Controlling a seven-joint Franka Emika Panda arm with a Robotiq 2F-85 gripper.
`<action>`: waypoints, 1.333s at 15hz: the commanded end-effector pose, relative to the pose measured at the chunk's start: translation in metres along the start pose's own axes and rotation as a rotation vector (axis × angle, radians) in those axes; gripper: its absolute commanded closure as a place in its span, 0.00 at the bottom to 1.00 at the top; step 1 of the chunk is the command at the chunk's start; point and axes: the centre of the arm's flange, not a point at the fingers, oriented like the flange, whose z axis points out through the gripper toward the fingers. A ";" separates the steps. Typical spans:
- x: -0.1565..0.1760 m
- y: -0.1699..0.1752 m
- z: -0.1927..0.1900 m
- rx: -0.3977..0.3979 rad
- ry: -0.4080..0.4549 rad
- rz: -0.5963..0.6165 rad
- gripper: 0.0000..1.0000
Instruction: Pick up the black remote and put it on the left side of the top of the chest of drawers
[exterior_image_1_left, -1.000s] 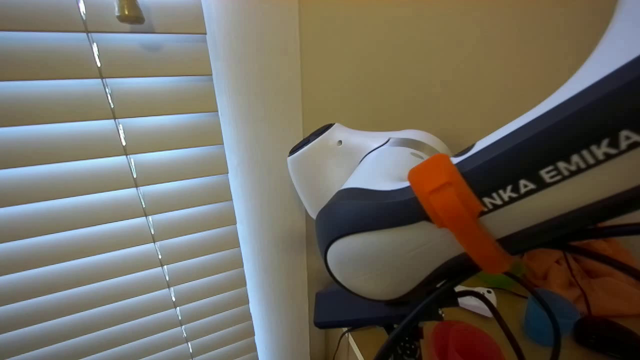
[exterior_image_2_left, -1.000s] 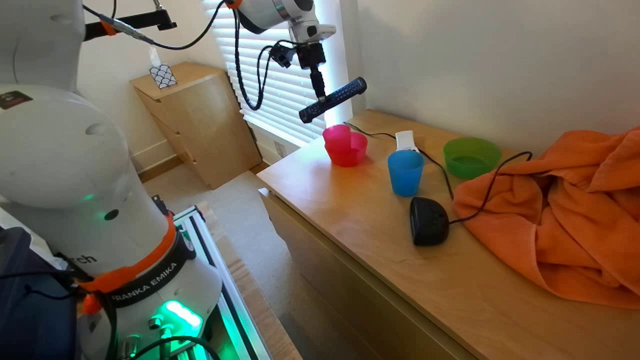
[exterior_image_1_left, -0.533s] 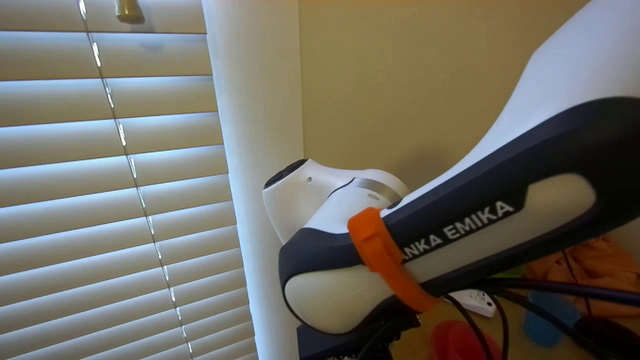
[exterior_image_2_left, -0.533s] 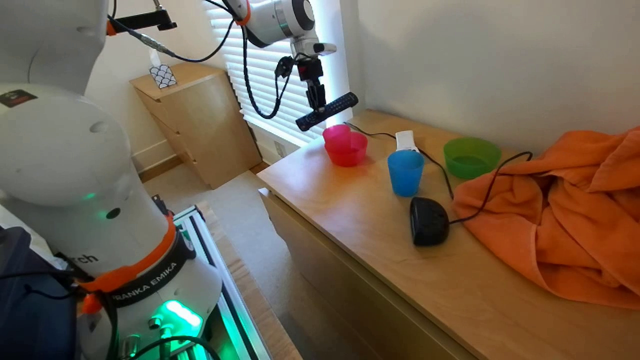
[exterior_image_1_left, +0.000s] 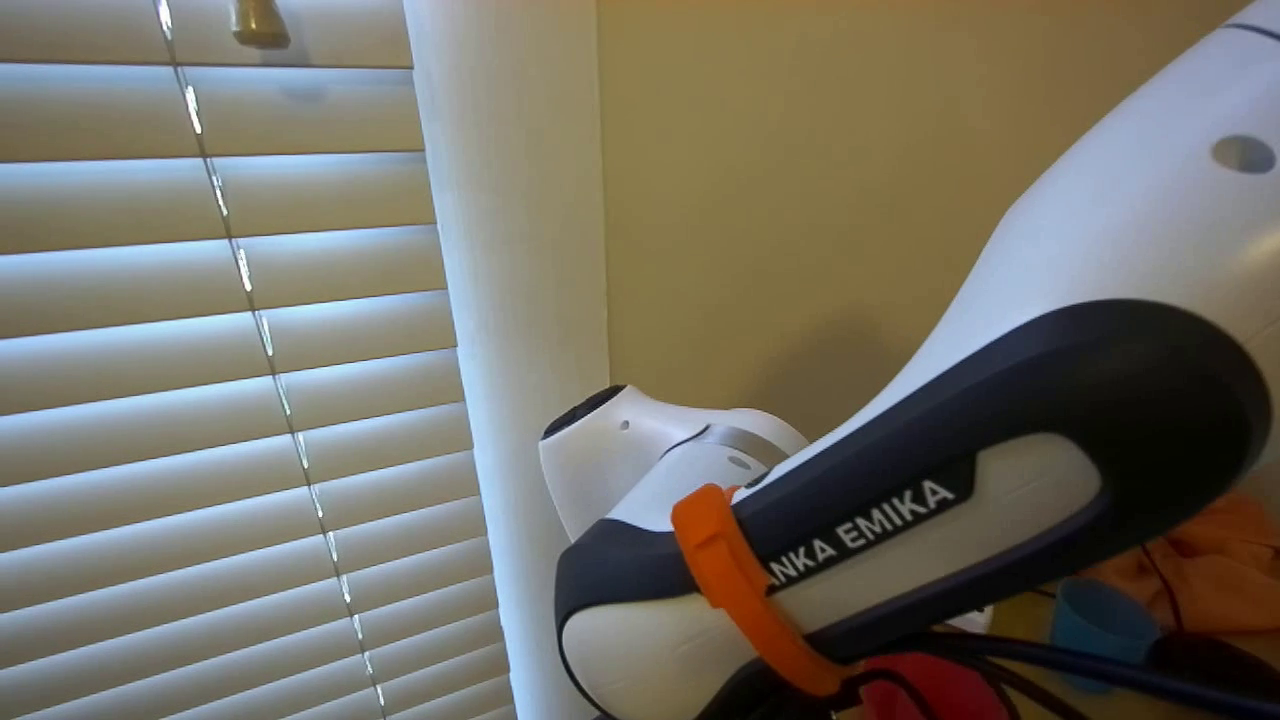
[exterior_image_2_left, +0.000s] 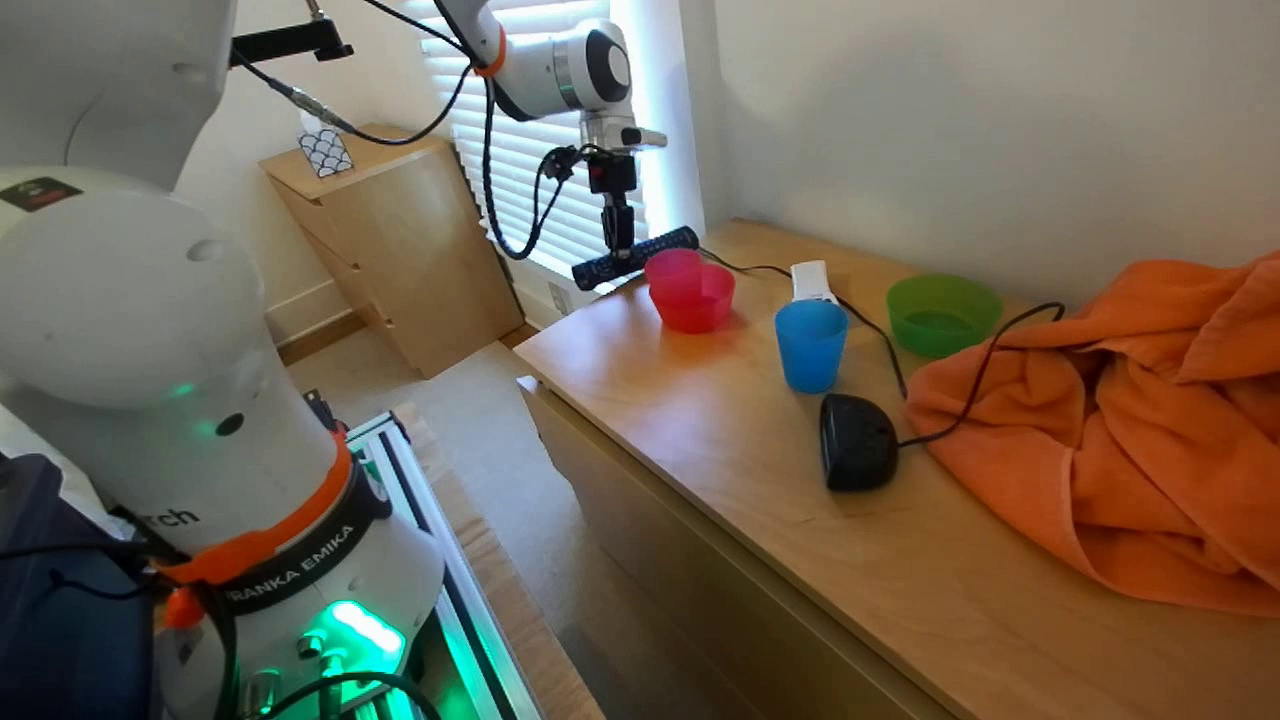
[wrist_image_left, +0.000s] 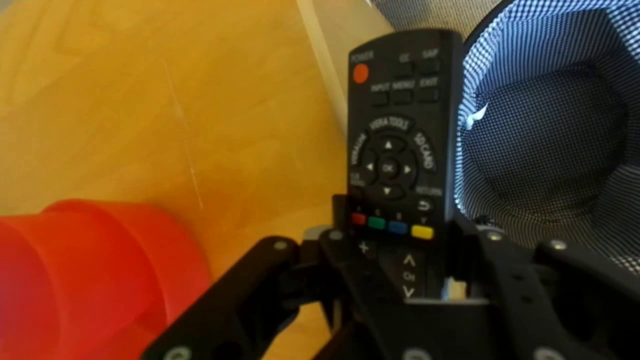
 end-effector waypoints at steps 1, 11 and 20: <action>-0.031 0.024 -0.021 -0.051 0.091 0.057 0.82; -0.046 0.043 -0.012 -0.088 0.162 -0.049 0.57; -0.034 0.056 0.016 -0.175 0.190 -0.353 0.82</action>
